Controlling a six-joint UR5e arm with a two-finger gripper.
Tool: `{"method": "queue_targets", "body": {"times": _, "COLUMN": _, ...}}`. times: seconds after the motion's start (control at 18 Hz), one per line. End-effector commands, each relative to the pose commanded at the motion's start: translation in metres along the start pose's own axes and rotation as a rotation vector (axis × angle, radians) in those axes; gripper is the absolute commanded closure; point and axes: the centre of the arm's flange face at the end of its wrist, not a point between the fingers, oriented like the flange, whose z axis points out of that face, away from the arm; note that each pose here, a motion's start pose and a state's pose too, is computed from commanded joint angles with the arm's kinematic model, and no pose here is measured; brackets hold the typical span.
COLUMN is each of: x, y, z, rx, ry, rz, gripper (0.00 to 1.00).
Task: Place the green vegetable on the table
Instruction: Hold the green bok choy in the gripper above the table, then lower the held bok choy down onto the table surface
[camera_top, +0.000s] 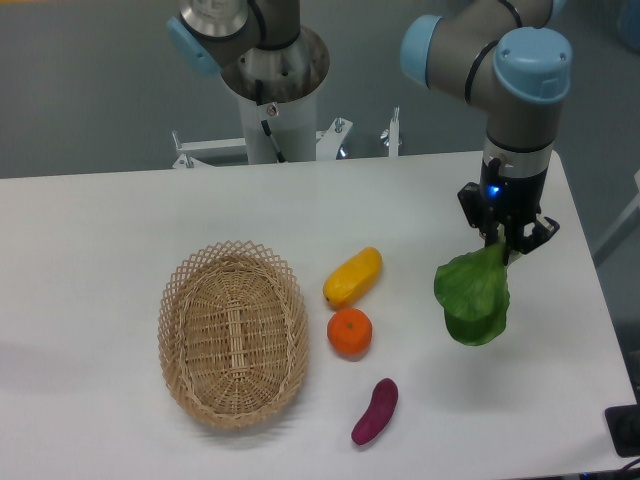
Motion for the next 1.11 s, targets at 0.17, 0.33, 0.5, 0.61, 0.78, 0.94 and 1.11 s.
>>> {"method": "queue_targets", "body": {"times": 0.17, "x": 0.003, "y": 0.001, "z": 0.004, "rx": 0.0, "ry": 0.005, "rz": 0.0, "gripper": 0.66}}
{"method": "queue_targets", "body": {"times": 0.33, "x": 0.003, "y": 0.0, "z": 0.004, "rx": 0.0, "ry": 0.005, "rz": 0.001, "gripper": 0.66}}
{"method": "queue_targets", "body": {"times": 0.5, "x": 0.007, "y": 0.001, "z": 0.009, "rx": -0.001, "ry": 0.014, "rz": -0.001, "gripper": 0.66}}
{"method": "queue_targets", "body": {"times": 0.61, "x": 0.008, "y": 0.001, "z": 0.011, "rx": -0.002, "ry": 0.015, "rz": 0.0, "gripper": 0.66}}
{"method": "queue_targets", "body": {"times": 0.78, "x": 0.013, "y": -0.002, "z": 0.017, "rx": -0.001, "ry": 0.02, "rz": 0.003, "gripper": 0.66}}
{"method": "queue_targets", "body": {"times": 0.94, "x": 0.018, "y": -0.005, "z": 0.029, "rx": 0.002, "ry": 0.003, "rz": -0.001, "gripper": 0.66}}
{"method": "queue_targets", "body": {"times": 1.11, "x": 0.019, "y": -0.013, "z": 0.044, "rx": 0.007, "ry": -0.011, "rz": -0.034, "gripper": 0.66}}
